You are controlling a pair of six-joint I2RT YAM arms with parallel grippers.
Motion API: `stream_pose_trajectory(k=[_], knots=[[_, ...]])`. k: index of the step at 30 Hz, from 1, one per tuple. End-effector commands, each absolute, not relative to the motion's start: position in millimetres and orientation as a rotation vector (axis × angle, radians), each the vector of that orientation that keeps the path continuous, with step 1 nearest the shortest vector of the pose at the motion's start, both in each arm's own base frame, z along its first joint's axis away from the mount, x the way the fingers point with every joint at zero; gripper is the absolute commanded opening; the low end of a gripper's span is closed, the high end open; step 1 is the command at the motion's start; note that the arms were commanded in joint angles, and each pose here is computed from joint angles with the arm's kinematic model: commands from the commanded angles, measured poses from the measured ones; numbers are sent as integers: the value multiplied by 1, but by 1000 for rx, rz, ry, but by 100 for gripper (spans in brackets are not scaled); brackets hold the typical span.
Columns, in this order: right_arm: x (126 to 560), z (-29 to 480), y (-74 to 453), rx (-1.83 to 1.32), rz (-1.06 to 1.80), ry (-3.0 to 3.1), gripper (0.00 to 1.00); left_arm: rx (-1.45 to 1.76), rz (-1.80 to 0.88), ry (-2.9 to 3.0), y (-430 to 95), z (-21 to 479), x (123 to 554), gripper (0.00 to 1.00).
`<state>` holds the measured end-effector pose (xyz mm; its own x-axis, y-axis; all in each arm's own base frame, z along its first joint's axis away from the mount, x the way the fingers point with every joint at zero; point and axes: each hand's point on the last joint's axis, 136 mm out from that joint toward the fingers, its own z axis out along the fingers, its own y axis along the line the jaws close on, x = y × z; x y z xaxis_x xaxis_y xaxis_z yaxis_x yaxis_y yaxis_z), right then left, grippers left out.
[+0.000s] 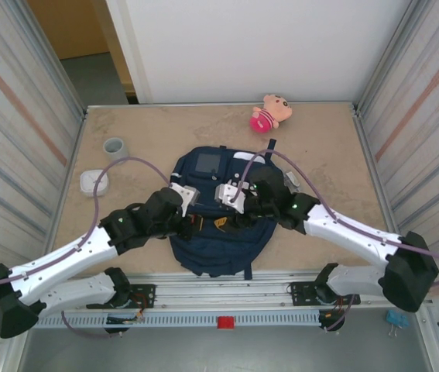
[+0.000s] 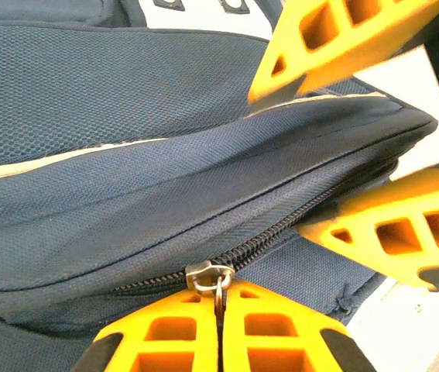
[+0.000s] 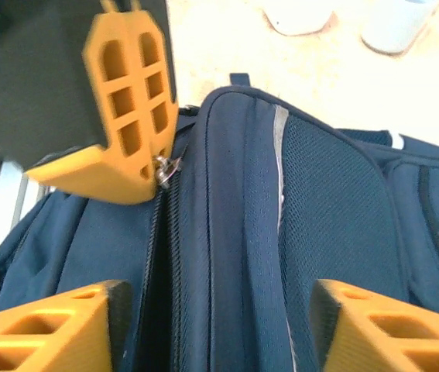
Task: Pack books, pencil case, and school supplies into a backpack
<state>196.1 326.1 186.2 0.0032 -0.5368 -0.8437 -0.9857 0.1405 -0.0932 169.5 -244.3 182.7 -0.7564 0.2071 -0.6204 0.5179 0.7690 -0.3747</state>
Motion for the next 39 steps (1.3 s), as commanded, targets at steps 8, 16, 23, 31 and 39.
stream_pose_trajectory(k=[8, 16, 23, 31, 39], knots=[[179, 227, 294, -1502, 992, 1427, 0, 417, -603, 2348, -203, 182, 197, 0], [181, 232, 263, -1487, 1047, 1417, 4, 339, -662, 2312, -180, 175, 218, 0], [207, 213, 284, -1399, 660, 1678, 65, 478, -861, 2266, -210, 186, 207, 0], [198, 206, 331, -1406, 653, 1657, 70, 509, -931, 2238, -220, 197, 203, 0], [193, 202, 348, -1514, 717, 1597, 9, 518, -826, 2267, -212, 180, 208, 0]])
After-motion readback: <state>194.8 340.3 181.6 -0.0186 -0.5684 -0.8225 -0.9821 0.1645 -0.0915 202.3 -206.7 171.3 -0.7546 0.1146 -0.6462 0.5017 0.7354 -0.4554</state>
